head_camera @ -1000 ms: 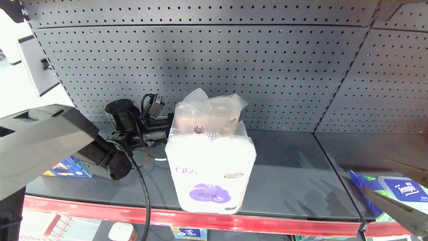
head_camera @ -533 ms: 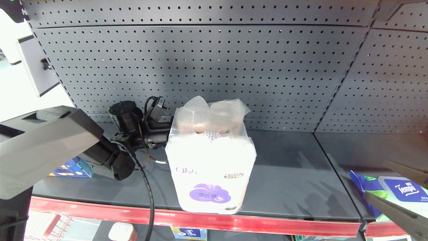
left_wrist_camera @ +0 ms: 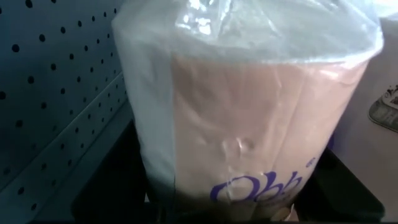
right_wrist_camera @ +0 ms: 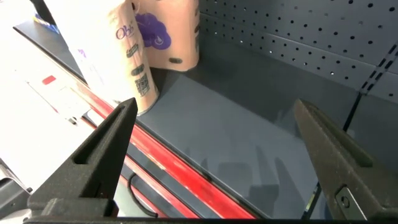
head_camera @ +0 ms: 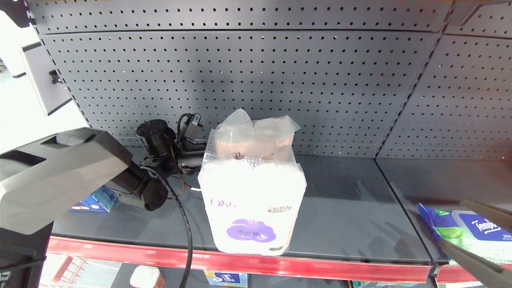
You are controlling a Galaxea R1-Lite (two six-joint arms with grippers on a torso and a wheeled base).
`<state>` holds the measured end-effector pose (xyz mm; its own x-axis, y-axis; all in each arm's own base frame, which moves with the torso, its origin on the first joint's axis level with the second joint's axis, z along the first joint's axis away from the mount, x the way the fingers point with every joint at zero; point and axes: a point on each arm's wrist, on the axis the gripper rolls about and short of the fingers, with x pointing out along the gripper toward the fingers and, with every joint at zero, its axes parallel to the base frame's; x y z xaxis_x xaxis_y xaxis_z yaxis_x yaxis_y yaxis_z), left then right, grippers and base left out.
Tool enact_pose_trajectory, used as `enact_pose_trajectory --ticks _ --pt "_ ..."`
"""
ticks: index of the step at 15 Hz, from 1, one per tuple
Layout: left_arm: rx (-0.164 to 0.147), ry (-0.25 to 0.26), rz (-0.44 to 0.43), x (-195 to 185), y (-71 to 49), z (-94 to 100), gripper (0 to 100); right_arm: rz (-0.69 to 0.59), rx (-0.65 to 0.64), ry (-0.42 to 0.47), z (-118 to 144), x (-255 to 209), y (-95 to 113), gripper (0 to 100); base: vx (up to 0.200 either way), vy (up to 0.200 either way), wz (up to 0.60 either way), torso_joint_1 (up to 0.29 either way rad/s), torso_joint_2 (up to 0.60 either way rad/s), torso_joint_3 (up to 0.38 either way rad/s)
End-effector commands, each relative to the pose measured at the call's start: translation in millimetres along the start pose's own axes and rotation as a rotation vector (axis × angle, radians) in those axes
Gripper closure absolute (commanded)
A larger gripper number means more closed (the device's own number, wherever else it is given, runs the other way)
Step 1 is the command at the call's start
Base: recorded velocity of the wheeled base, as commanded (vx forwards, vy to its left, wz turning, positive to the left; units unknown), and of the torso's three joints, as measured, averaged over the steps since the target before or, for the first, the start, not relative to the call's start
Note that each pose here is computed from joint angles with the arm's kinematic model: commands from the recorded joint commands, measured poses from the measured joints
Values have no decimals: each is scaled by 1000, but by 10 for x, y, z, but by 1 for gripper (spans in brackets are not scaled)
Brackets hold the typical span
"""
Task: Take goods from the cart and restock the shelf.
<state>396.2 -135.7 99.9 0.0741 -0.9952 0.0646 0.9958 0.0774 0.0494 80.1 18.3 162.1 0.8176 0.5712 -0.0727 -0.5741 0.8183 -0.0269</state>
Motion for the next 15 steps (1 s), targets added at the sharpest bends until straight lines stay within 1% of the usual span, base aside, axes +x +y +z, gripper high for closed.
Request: enact_pose_trajectory --ticks 1,2,3,4,7,11,13,14,15 --pt "-18 6 8 -21 -2 -68 100 1 0 0 3 4 -2 0 0 0 0 0 0 0" --pt "-20 5 7 -14 -2 -64 100 1 -2 -2 8 3 -2 0 0 0 0 0 0 0" --pt "-40 4 6 -14 -4 -54 100 0 -2 -4 13 3 -2 0 0 0 0 0 0 0" --pt "-53 1 6 -15 -7 -49 100 0 -2 -4 9 0 0 0 0 0 0 0 0 0" --pt "-44 -9 4 -21 -25 -37 100 0 -5 -9 27 2 -3 0 0 0 0 0 0 0" --pt "-55 -11 7 -28 -27 -37 100 0 -6 -10 28 0 -1 0 0 0 0 0 0 0" --pt "-46 -15 7 -29 -28 -28 100 0 -7 -12 29 -2 0 0 0 0 0 0 0 0" --pt "-45 -15 7 -28 -26 -25 0 0 -7 -12 29 -2 0 0 0 0 0 0 0 0" --pt "-45 -15 7 -28 -26 -25 0 -2 -7 -11 29 -2 0 0 0 0 0 0 0 0"
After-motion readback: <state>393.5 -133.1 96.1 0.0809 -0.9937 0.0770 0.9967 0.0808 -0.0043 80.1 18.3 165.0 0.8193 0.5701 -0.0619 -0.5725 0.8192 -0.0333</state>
